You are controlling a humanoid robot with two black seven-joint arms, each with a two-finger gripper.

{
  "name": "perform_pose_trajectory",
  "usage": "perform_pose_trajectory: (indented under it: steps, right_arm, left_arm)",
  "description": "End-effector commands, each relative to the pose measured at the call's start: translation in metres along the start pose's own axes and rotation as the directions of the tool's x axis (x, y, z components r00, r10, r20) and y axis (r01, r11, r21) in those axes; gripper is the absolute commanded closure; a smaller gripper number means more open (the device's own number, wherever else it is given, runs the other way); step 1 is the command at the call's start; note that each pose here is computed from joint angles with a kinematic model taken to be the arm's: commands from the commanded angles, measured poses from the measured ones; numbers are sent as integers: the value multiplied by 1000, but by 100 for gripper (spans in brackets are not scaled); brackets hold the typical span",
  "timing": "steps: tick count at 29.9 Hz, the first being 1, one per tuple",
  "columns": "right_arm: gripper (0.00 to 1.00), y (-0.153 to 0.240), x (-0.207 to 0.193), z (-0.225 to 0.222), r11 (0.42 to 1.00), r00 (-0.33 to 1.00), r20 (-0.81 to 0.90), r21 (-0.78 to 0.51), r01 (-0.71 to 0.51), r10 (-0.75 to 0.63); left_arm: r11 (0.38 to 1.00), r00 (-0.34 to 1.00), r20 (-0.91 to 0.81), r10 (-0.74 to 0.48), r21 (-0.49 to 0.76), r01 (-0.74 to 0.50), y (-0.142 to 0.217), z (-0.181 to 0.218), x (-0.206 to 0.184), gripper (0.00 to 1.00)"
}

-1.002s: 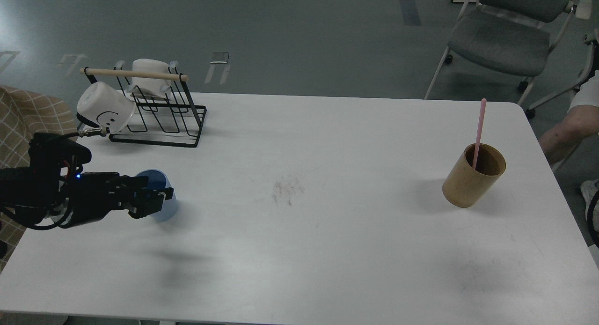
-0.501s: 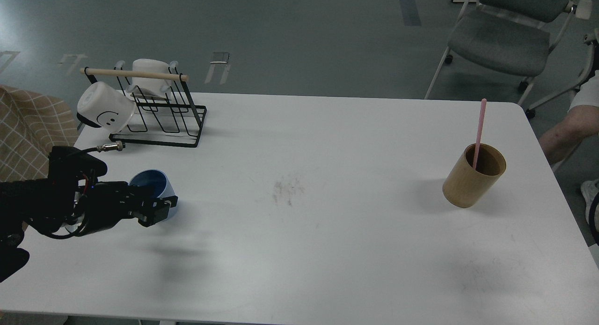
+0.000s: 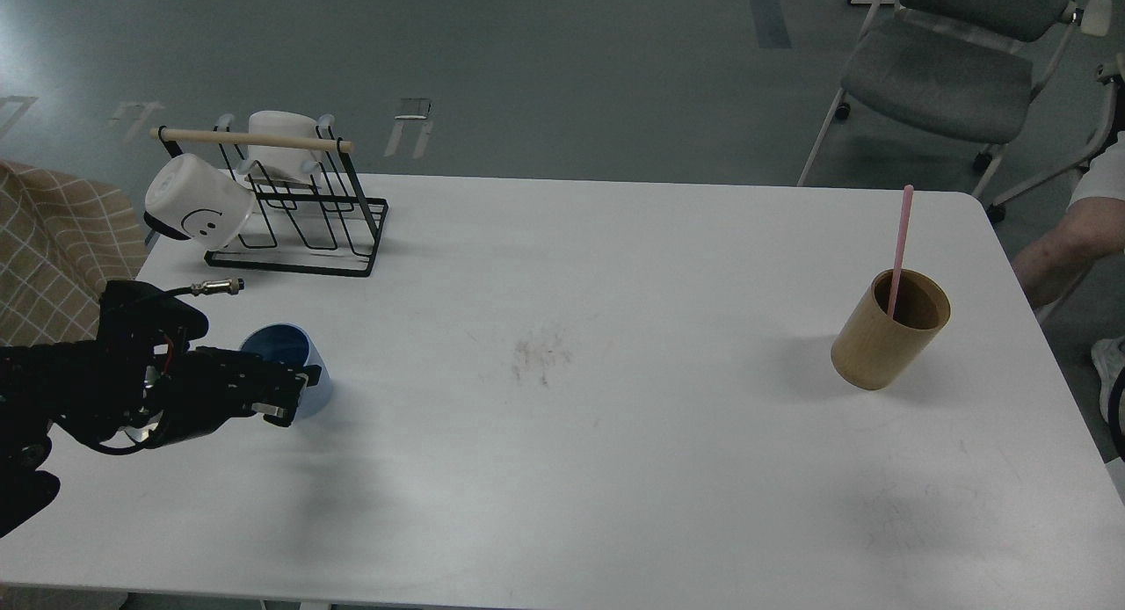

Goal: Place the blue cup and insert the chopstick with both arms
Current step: 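Close the left gripper around the blue cup, then carry the blue cup with the left gripper toward the table center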

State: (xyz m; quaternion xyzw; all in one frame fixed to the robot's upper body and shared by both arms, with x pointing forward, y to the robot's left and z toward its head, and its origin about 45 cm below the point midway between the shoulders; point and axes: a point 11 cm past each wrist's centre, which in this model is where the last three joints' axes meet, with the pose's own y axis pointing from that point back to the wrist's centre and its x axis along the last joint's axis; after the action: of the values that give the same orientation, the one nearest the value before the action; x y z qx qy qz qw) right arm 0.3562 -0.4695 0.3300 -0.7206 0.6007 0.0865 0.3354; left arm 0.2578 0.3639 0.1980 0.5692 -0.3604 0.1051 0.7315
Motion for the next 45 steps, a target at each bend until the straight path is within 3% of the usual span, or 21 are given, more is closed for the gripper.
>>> perform_pose_trajectory:
  steps: [1, 8, 14, 24, 35, 45]
  right_arm:
    - [0, 0, 0, 0, 1000, 1000, 0, -1, -1, 1]
    - [0, 3, 2, -1, 1000, 1000, -1, 1, -7, 7]
    - [0, 13, 12, -7, 999, 999, -7, 17, -39, 39]
    - [0, 36, 29, -19, 994, 995, -18, 41, -102, 103]
    - [0, 44, 35, -21, 991, 992, -21, 44, -123, 124]
    - [0, 45, 36, -21, 991, 992, -22, 45, -126, 127]
  left_arm:
    - [1000, 1000, 28, 13, 4, -13, 2, 0, 8, 100]
    - [997, 993, 92, 68, -27, -66, 7, 11, 36, 100]
    - [987, 962, 222, 156, -81, -141, 8, 33, 90, 100]
    - [950, 876, 446, 183, -311, -41, -47, 138, 129, 100]
    - [935, 825, 548, 140, -347, 72, -93, 185, 124, 100]
    - [946, 819, 566, 91, -306, 107, -115, 182, 119, 100]
